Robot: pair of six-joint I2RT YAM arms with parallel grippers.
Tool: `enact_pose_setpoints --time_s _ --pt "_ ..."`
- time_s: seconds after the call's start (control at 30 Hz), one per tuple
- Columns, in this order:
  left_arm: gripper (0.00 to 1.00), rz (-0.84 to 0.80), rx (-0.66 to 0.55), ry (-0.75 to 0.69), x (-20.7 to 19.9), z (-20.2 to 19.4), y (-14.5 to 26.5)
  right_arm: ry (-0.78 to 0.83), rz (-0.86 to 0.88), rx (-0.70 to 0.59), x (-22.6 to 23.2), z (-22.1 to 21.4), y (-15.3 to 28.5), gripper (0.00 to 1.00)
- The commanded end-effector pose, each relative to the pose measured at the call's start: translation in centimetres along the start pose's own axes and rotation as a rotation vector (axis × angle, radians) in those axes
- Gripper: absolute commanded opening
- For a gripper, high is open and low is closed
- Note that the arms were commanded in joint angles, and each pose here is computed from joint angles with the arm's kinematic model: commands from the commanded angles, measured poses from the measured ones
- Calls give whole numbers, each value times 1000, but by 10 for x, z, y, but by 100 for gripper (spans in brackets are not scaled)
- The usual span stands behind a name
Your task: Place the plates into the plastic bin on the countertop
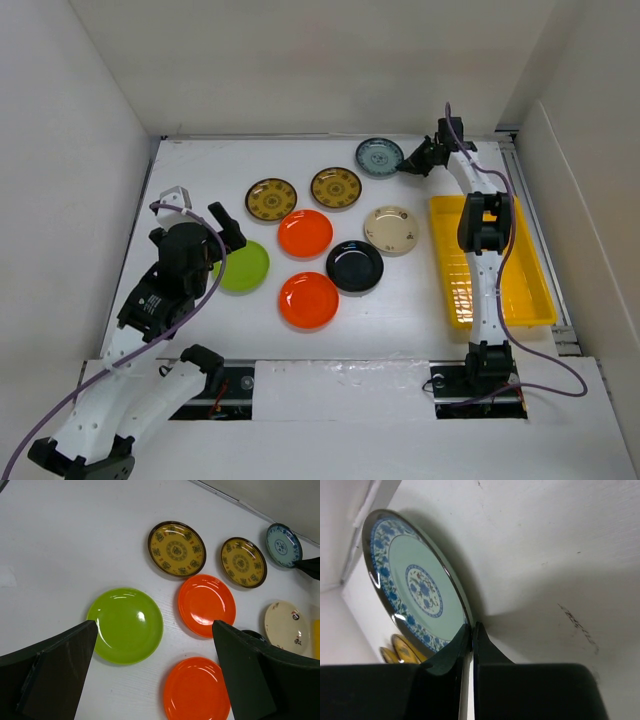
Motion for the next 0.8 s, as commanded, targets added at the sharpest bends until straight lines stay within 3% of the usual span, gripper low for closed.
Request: enact_pose_setpoints --time_s 0.0,0.17,0.27,0.4,0.43,0.5,0.53,0.63,0.67,0.7,0.73,0.77 --pt "100 -21 -36 13 -2 8 1 -42 53 -16 7 -1 -6 3" --pt "100 -21 -36 4 -2 8 1 -59 129 -19 23 -4 -1 0" --pt "100 -21 -36 4 -2 8 1 -52 240 -58 51 -1 28 0" --pt "100 -25 -24 -1 -2 4 0 3 361 -131 97 1 92 0" --pt "100 -25 -24 -1 -2 4 0 29 401 -161 117 0 124 0" --pt "100 -25 -24 -1 -2 4 0 46 390 -182 115 -9 141 0" --pt "100 -25 -24 -1 -2 4 0 77 418 -220 128 -13 172 0" --pt "100 -37 -27 3 -4 5 0 30 311 -270 98 -26 191 0" --pt "100 -37 -27 3 -4 5 0 42 318 -332 98 -28 224 0" --pt "100 -37 -27 3 -4 5 0 7 256 -386 82 -28 233 0" --pt "100 -37 -27 3 -4 5 0 -58 157 -387 37 -36 229 0" --pt "100 -37 -27 3 -4 5 0 -74 184 -441 33 -40 259 0"
Point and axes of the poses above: each gripper's point midway between its finger pads, its own y axis back along the fingers, its own x axis along the line the jaws close on, z = x × y, the point moved 7 cm from there along y, back along the fingers, and after that the axes turned 2 degrees about -y, right-handed, at the moved point
